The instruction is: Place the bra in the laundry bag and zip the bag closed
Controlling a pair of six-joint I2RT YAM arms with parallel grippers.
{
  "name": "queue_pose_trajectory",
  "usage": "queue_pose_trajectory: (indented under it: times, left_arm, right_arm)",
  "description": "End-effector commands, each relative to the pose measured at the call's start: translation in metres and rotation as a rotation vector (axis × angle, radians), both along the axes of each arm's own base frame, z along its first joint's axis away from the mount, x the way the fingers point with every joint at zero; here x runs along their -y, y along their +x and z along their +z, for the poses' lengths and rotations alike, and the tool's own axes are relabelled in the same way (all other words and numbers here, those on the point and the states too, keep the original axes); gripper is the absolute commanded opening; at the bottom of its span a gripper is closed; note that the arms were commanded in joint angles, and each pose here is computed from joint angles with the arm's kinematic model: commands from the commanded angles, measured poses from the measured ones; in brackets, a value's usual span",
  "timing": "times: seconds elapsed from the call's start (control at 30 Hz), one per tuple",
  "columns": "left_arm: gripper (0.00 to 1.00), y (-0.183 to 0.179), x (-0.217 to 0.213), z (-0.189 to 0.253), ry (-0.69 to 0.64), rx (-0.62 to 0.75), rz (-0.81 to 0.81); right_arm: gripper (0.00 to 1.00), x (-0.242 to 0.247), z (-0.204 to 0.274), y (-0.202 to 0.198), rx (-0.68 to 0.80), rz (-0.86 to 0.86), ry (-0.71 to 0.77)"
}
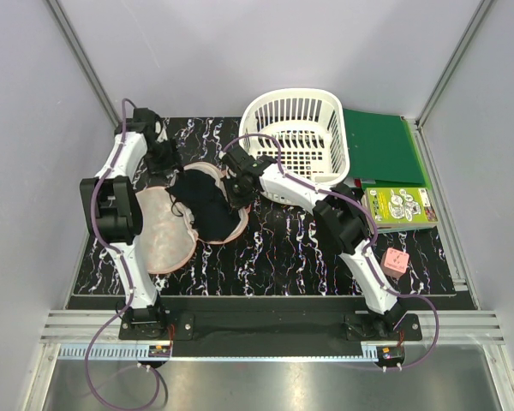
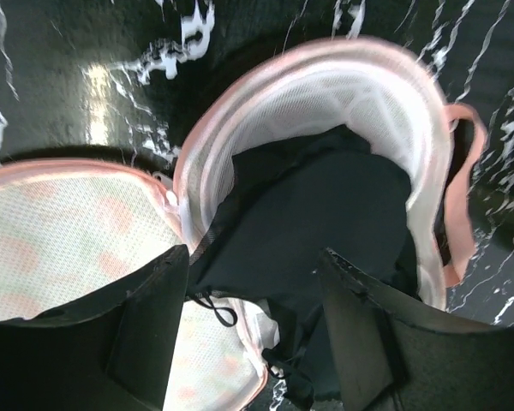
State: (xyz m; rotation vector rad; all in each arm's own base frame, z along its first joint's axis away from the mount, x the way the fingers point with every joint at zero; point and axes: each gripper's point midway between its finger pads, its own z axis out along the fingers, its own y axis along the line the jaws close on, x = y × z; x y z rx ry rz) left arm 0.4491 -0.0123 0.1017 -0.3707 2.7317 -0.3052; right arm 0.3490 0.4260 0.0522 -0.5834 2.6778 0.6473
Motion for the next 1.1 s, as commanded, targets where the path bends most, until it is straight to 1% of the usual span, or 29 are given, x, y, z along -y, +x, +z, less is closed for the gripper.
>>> queue_pose_trajectory:
  times: [0.0,0.13,0.17,0.23,0.27,0.4,0.5,0.63,0.67,0.7,0.73,0.77,0.83,0.9,0.93,1.0,1.07]
  left_arm:
    - [0.63,-0.02,0.004,-0.007,-0.021,-0.043,-0.023]
    - [0.53,-0.032,0.004,-0.017,-0.015,-0.073,-0.037]
    - [0.42,-0.032,0.003,-0.019,-0.01,-0.078,-0.037]
    - [0.32,-0.027,0.0,-0.019,0.009,-0.07,-0.032]
    - [0.23,-0.022,-0.002,-0.018,0.014,-0.061,-0.029]
    - [0.07,-0.004,-0.001,-0.013,0.009,-0.025,-0.028]
    - [0.03,0.006,0.0,-0.006,0.011,0.002,-0.026]
    - [0.02,0.01,0.002,-0.01,0.009,-0.002,-0.041]
    - [0.04,0.009,0.004,-0.01,0.008,-0.006,-0.046]
    - [0.09,0.006,0.003,-0.013,0.009,-0.02,-0.046]
    - [0.27,0.001,0.002,-0.011,0.013,-0.028,-0.045]
    - [0.35,-0.002,0.002,-0.009,0.016,-0.028,-0.048]
    - [0.57,-0.009,-0.001,0.001,0.034,-0.011,-0.039]
    - [0.64,-0.01,-0.001,0.012,0.038,0.017,-0.043]
    - [0.66,-0.006,-0.002,0.021,0.046,0.043,-0.043]
    - [0.78,0.001,-0.003,0.039,0.055,0.101,-0.045]
    - [0.84,0.016,-0.003,0.054,0.06,0.171,-0.067]
  right_arm:
    - [0.17,-0.012,0.043,-0.002,0.053,0.016,0.084]
    - [0.18,-0.009,0.039,-0.006,0.038,0.018,0.079]
    - [0.17,-0.009,0.038,-0.005,0.039,0.017,0.076]
    - [0.17,-0.009,0.039,-0.005,0.039,0.015,0.08]
    - [0.17,-0.009,0.04,-0.005,0.041,0.014,0.08]
    - [0.16,-0.008,0.039,-0.006,0.04,0.013,0.077]
    - [0.16,-0.009,0.039,-0.007,0.033,0.011,0.081]
    - [0.16,-0.008,0.039,-0.008,0.02,-0.005,0.082]
    - [0.16,-0.007,0.038,-0.008,0.021,-0.013,0.077]
    - [0.18,-0.006,0.041,-0.008,0.028,-0.017,0.077]
    - [0.2,-0.004,0.042,-0.007,0.037,-0.013,0.071]
    - [0.23,-0.004,0.043,-0.007,0.044,-0.01,0.07]
    - [0.27,-0.001,0.049,-0.007,0.053,-0.013,0.068]
    - [0.29,-0.001,0.057,-0.008,0.06,-0.01,0.077]
    - [0.32,-0.001,0.06,-0.008,0.062,-0.009,0.082]
    - [0.37,-0.001,0.067,-0.01,0.068,-0.007,0.09]
    - [0.41,-0.002,0.072,-0.011,0.065,-0.004,0.101]
